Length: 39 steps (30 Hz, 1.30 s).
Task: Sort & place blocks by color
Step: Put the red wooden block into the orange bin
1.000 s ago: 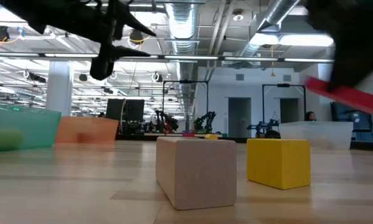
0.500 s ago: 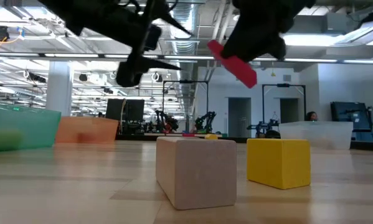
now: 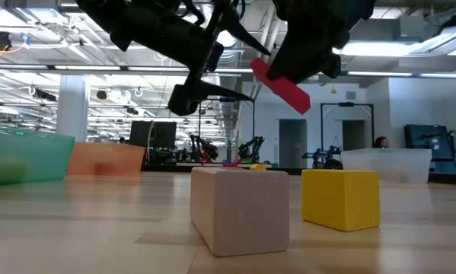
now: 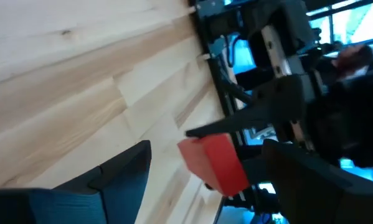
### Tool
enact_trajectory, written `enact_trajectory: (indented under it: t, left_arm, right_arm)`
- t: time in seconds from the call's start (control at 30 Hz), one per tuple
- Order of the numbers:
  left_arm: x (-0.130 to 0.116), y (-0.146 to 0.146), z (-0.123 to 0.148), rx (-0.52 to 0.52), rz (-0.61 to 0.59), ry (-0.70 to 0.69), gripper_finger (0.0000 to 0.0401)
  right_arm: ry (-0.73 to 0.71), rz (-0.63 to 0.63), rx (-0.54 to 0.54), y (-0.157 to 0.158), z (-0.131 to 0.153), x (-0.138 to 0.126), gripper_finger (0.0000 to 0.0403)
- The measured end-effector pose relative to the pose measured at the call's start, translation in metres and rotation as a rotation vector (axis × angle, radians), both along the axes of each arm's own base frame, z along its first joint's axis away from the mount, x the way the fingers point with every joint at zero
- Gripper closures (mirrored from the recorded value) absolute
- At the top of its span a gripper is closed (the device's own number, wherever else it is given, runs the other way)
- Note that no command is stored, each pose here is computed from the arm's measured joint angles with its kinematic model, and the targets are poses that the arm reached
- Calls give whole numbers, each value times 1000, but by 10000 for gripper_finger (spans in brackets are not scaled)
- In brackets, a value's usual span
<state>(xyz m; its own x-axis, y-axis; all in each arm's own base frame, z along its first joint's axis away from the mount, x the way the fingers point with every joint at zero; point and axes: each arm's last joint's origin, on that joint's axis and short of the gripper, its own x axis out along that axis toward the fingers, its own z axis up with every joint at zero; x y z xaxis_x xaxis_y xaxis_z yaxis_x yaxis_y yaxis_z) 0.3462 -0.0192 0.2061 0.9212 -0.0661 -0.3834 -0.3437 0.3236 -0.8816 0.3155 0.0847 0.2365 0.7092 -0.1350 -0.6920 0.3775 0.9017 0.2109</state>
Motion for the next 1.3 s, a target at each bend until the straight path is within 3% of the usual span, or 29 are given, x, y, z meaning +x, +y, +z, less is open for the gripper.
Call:
enact_trajectory:
  t: [0.37,0.83,1.3]
  left_arm:
    - [-1,2,-3,-16,-47,64,150]
    - [-2,1,-4,-3,-18,77,189]
    - [-2,4,-3,-76,47,78,250]
  right_arm:
    - [17,48,-56,-4,0,1,306]
    - [45,176,-190,-13,0,3,306]
    - [54,264,-311,-24,1,7,295]
